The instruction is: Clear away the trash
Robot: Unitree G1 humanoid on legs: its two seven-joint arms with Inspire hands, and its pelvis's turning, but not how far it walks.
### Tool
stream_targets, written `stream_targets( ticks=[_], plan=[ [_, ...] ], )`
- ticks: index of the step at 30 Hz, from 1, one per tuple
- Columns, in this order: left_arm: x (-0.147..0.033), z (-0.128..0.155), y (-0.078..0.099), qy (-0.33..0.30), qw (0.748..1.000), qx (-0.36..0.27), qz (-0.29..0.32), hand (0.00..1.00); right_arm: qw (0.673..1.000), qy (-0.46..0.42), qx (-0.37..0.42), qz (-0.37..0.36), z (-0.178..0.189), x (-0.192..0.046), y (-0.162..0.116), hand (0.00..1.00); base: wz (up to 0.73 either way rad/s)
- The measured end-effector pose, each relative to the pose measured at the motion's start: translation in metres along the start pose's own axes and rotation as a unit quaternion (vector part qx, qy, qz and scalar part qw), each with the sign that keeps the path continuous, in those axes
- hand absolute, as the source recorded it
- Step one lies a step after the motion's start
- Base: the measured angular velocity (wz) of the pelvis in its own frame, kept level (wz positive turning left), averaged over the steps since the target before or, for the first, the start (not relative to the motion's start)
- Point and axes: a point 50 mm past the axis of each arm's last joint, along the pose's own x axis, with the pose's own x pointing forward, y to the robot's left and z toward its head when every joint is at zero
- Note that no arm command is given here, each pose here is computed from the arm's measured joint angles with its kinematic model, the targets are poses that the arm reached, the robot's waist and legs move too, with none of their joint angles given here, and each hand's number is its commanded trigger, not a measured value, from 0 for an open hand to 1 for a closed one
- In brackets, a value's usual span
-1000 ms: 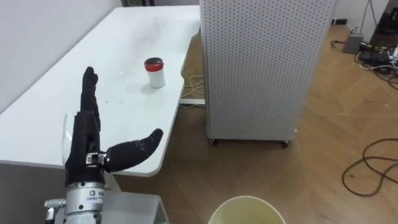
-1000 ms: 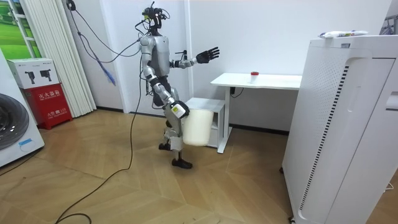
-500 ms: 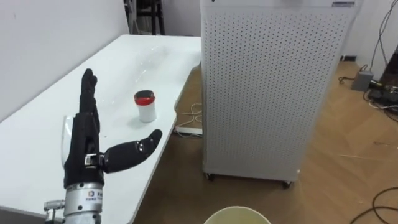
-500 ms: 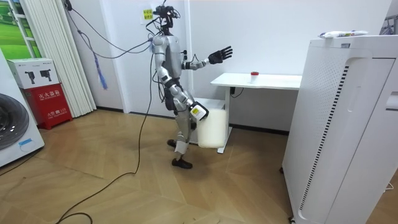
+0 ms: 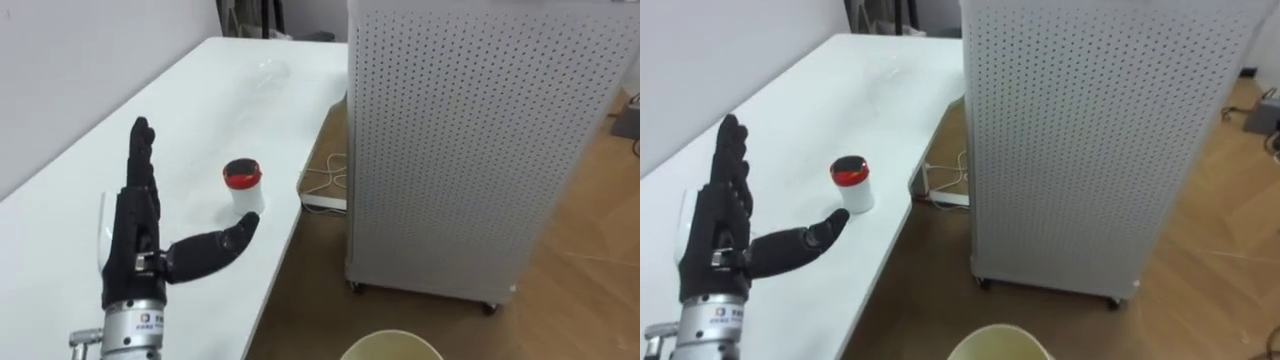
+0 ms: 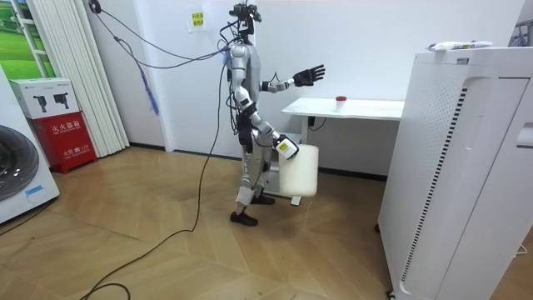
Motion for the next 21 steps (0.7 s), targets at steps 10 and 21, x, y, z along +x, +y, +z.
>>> stream_targets(
  ticks=[10, 21],
  plan=[
    [0.0, 0.0, -0.001, 0.001, 1.0, 0.001, -0.01, 0.0, 1.0, -0.007, 0.002, 0.009, 0.004, 0.001, 0.004, 1.0, 0.01],
    [-0.001, -0.006, 0.005, 0.024, 1.0, 0.007, -0.001, 0.0, 0.999, -0.039, -0.005, 0.023, 0.018, 0.004, 0.016, 1.0, -0.25]
  ],
)
